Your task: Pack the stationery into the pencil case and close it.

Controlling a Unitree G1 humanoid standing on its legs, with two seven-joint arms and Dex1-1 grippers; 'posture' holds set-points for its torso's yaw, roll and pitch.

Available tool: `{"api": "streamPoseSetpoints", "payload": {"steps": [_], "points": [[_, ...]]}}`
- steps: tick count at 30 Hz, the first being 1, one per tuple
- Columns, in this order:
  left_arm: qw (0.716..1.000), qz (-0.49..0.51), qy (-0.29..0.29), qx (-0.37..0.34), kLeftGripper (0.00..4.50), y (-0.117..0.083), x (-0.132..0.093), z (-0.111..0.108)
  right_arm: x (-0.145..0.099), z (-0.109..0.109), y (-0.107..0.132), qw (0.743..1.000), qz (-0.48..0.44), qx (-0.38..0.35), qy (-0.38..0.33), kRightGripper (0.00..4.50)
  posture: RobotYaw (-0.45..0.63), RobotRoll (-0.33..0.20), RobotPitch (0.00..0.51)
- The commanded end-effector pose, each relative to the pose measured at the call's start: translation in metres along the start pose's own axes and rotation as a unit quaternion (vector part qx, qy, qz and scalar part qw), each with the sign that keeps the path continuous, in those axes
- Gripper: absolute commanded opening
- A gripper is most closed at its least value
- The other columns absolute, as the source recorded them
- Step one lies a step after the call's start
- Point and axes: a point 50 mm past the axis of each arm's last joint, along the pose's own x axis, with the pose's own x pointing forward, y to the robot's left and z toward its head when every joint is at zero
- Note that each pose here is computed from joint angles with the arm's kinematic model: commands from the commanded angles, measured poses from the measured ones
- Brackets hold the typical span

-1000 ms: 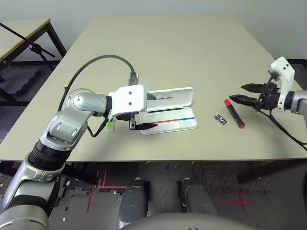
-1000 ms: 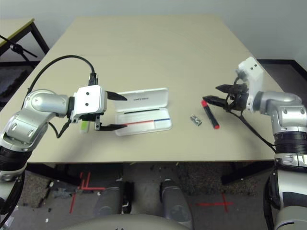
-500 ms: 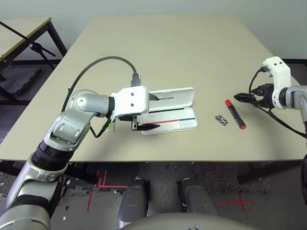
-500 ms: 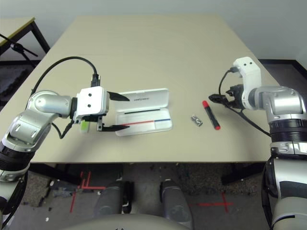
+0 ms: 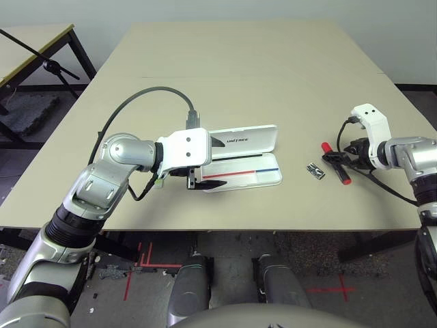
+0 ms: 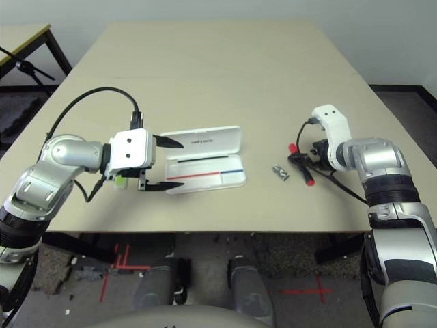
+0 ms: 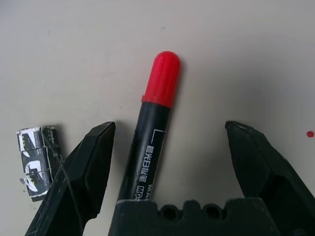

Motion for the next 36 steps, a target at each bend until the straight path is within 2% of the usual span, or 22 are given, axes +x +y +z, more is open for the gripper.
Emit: {"api": "streamPoseSetpoints", "payload": {"steps": [1, 2, 5, 13, 15, 20, 24, 26, 30, 36], "points": [[1.000, -0.002, 0.009, 0.005, 4.47, -0.002, 0.000, 0.002, 0.007, -0.015, 0.000, 0.999, 0.002, 0.007, 0.034, 4.50, 0.06, 0.000, 0.066], [1.000, -0.001, 0.010, 0.005, 4.47, -0.002, 0.000, 0.002, 0.007, -0.016, 0.000, 0.999, 0.003, 0.007, 0.036, 4.50, 0.06, 0.000, 0.064], [1.000, 0.000, 0.012, 0.006, 4.50, -0.002, 0.000, 0.002, 0.008, -0.017, 0.000, 0.999, 0.004, 0.009, 0.037, 3.91, 0.05, 0.000, 0.062], [1.000, 0.002, 0.013, 0.009, 4.50, 0.001, -0.001, 0.005, 0.000, -0.018, -0.014, 0.999, -0.025, 0.027, 0.039, 0.96, 0.06, 0.000, 0.053], [1.000, 0.002, 0.013, 0.009, 4.50, 0.001, -0.001, 0.006, -0.002, -0.018, -0.017, 0.998, -0.031, 0.028, 0.040, 0.51, 0.06, 0.000, 0.052], [1.000, 0.002, 0.014, 0.008, 4.50, 0.001, 0.000, 0.006, -0.009, -0.012, -0.025, 0.999, -0.039, 0.020, 0.029, 0.51, 0.06, 0.000, 0.050], [1.000, 0.001, 0.015, 0.006, 4.50, 0.001, 0.000, 0.005, -0.023, 0.005, -0.028, 0.999, -0.025, -0.048, -0.004, 0.51, 0.06, 0.000, 0.051], [1.000, 0.000, 0.017, 0.005, 4.50, 0.000, -0.001, 0.004, -0.033, 0.018, -0.023, 0.993, 0.000, -0.114, -0.029, 0.51, 0.06, 0.000, 0.056], [1.000, -0.002, 0.022, 0.004, 4.50, -0.001, -0.002, 0.002, -0.053, 0.030, -0.001, 0.960, 0.106, -0.253, -0.050, 0.51, 0.06, 0.000, 0.057], [1.000, -0.001, 0.027, 0.004, 4.50, -0.001, -0.004, 0.001, -0.060, 0.037, 0.019, 0.921, 0.172, -0.347, -0.039, 0.51, 0.06, 0.000, 0.057]]}}
